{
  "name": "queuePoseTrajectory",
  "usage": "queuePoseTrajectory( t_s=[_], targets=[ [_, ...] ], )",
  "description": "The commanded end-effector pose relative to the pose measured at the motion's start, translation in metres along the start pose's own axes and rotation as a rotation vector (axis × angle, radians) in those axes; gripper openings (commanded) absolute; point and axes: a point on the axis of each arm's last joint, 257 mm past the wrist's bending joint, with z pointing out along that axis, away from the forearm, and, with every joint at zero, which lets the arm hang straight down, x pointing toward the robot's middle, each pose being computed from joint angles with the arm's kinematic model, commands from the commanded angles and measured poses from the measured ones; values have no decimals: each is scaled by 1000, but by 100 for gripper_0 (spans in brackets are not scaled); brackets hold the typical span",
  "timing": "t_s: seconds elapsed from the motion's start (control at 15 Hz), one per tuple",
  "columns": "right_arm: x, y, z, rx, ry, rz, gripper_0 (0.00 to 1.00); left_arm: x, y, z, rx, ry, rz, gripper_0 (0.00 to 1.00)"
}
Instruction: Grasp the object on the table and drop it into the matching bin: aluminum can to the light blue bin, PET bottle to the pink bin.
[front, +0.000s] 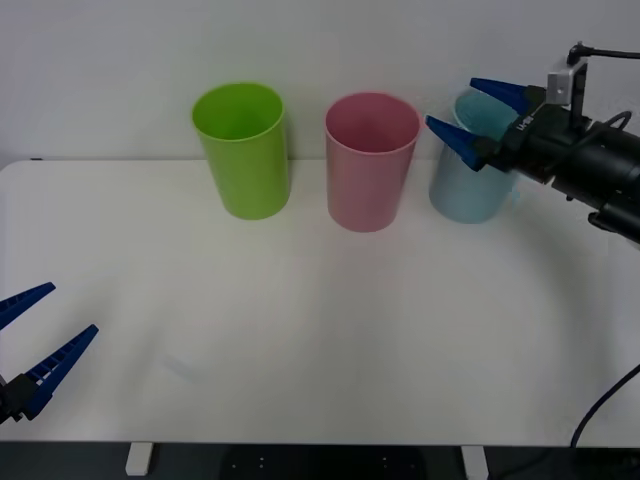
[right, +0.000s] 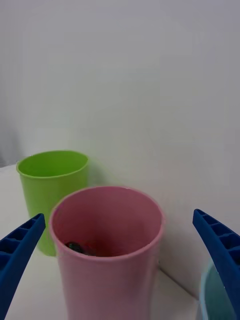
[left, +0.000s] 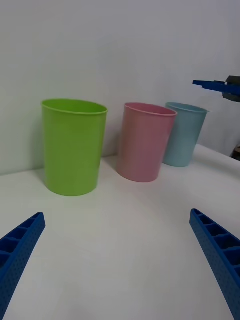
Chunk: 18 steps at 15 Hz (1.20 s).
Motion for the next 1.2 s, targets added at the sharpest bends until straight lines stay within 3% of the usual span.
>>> queuePoseTrajectory(
  t_s=[0.07,0.67,1.0,1.2],
  targets=[
    [7,5,-27,7,11,-15,100,0,0,0,0,0,0,100],
    [62,17,-125,77,135,-44,100,0,0,0,0,0,0,100],
    [97,12,-179,142,219,-148,100,0,0,0,0,0,0,100],
    [117,20,-208,158,265,-147,100,0,0,0,0,0,0,100]
  ],
)
